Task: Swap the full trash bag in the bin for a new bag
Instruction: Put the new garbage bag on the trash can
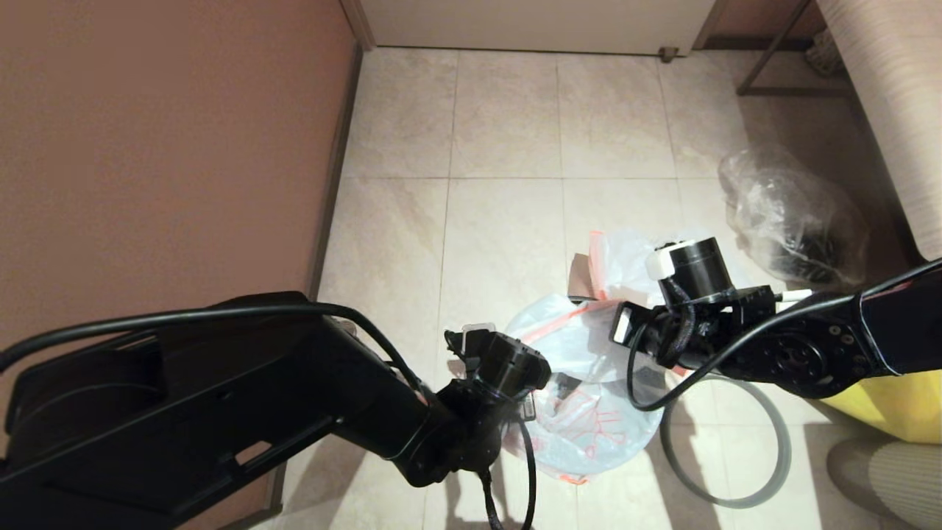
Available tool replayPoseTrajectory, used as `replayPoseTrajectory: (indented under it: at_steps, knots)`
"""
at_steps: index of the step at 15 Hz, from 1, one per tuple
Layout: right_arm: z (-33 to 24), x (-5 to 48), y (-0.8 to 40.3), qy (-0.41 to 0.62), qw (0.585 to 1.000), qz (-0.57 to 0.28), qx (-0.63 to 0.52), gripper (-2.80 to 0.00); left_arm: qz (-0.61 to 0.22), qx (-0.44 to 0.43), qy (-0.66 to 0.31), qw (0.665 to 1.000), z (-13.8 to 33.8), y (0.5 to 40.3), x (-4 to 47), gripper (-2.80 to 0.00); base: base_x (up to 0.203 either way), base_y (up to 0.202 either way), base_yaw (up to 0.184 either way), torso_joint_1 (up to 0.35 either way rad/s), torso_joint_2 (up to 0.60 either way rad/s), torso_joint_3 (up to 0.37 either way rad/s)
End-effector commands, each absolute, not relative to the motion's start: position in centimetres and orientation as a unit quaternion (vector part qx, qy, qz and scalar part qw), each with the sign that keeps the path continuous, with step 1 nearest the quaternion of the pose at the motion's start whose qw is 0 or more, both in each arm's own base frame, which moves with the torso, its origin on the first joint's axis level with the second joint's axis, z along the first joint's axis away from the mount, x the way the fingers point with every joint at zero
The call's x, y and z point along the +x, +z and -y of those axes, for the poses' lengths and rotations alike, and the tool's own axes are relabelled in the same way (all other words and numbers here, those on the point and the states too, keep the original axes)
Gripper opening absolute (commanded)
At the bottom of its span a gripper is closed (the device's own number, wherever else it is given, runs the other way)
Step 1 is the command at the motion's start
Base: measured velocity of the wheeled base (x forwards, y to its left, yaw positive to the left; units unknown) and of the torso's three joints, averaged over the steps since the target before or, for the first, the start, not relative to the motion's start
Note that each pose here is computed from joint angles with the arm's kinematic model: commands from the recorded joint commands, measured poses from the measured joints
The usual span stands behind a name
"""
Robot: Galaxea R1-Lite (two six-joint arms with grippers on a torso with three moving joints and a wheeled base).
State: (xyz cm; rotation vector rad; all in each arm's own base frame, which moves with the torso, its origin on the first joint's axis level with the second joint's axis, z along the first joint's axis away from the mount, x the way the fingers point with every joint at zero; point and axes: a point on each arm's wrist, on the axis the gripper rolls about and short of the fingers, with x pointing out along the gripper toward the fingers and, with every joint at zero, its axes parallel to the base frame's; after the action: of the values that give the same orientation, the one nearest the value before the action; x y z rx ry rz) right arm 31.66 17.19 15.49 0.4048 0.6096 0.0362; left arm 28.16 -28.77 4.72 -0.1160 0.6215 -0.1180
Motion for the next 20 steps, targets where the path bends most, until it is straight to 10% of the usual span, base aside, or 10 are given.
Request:
replayPoseTrajectory:
  at_steps: [1,20]
  knots:
    - [-17.8,31.9,15.5,0.049,0.928,-0.308,0.205,-2.80,-0.307,-0.057,-0.059,0.948,28.9,4.5,28.0,-2.80,0.000,0.000,0.000,0.000,0.00,0.000]
    - [-18.0,35.0,16.4,0.067,0.930,-0.286,0.222,-2.80,-0.318,-0.046,-0.096,0.942,30.0,4.7,25.6,-2.80,0.000,0.000,0.000,0.000,0.00,0.000]
